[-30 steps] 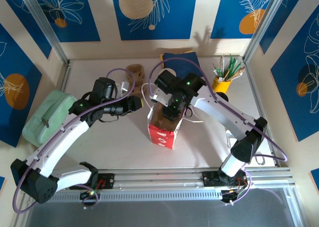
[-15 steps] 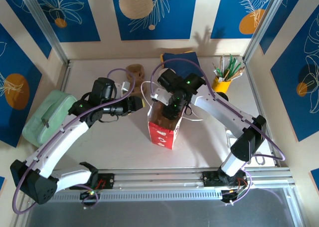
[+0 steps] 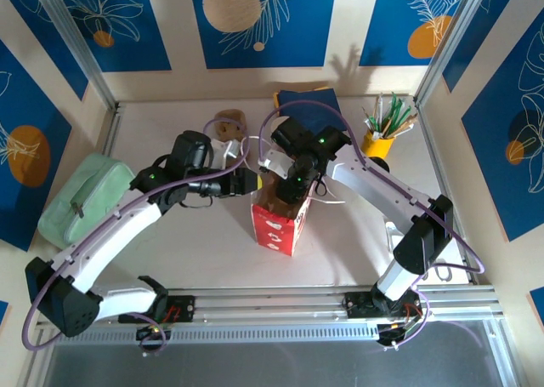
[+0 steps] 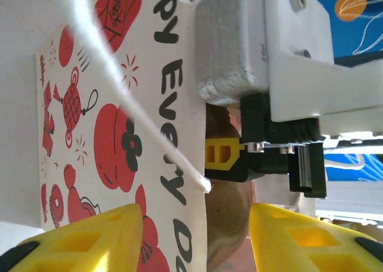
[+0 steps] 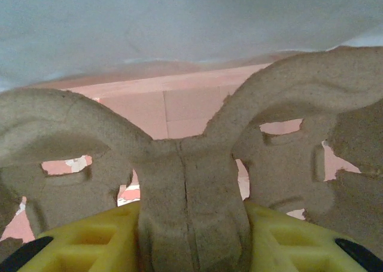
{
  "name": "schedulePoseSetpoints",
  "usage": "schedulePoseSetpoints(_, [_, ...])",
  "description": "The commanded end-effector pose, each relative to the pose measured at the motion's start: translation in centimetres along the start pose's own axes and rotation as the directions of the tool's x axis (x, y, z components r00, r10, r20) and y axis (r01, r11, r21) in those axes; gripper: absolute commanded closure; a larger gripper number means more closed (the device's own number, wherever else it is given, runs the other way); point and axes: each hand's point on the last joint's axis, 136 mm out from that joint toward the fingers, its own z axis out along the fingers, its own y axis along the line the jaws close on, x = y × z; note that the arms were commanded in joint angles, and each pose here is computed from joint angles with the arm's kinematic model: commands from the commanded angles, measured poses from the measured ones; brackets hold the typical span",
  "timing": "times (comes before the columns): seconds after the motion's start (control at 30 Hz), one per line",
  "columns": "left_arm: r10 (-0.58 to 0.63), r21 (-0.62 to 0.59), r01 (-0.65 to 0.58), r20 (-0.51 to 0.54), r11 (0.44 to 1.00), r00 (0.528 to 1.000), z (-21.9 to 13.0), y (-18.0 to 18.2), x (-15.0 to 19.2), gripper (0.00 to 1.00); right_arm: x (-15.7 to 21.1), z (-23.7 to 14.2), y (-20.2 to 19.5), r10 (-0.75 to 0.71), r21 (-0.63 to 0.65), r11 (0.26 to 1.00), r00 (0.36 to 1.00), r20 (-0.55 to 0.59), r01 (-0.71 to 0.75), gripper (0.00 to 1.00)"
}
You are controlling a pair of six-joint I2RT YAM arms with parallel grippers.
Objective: Pack the takeout coffee
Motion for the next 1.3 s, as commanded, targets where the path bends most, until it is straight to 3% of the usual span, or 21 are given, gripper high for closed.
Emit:
schedulePoseSetpoints(0.0, [0.09,-0.005,-0.089,0.023,0.996,0.996,-0.2,-1.2,-0.9,0.54,0.0,-0.8,0.4,-0.004,-0.027,1.0,0.999,0.037,0.005,0.57])
schedulePoseSetpoints(0.27, [0.109,-0.069,-0.107,0.029,0.992,0.994,0.3,-0.2,-1.0,0.78,0.3,-1.0,0.2,0.012,-0.029,1.0,0.998,0.054,-0.011,0.57])
schedulePoseSetpoints(0.6, [0.155,-0.148,-0.145,0.058,0.978,0.986,-0.3,0.1,-1.3,0.94,0.8,-1.0,0.4,0.015,-0.037,0.999,0.998,0.063,-0.013,0.57])
schedulePoseSetpoints(1.27, [0.15,-0.142,-0.134,0.103,0.981,0.983,-1.2,-0.7,-1.5,0.99,1.8,1.7,0.9,-0.004,-0.069,0.998,1.0,-0.004,0.004,0.57])
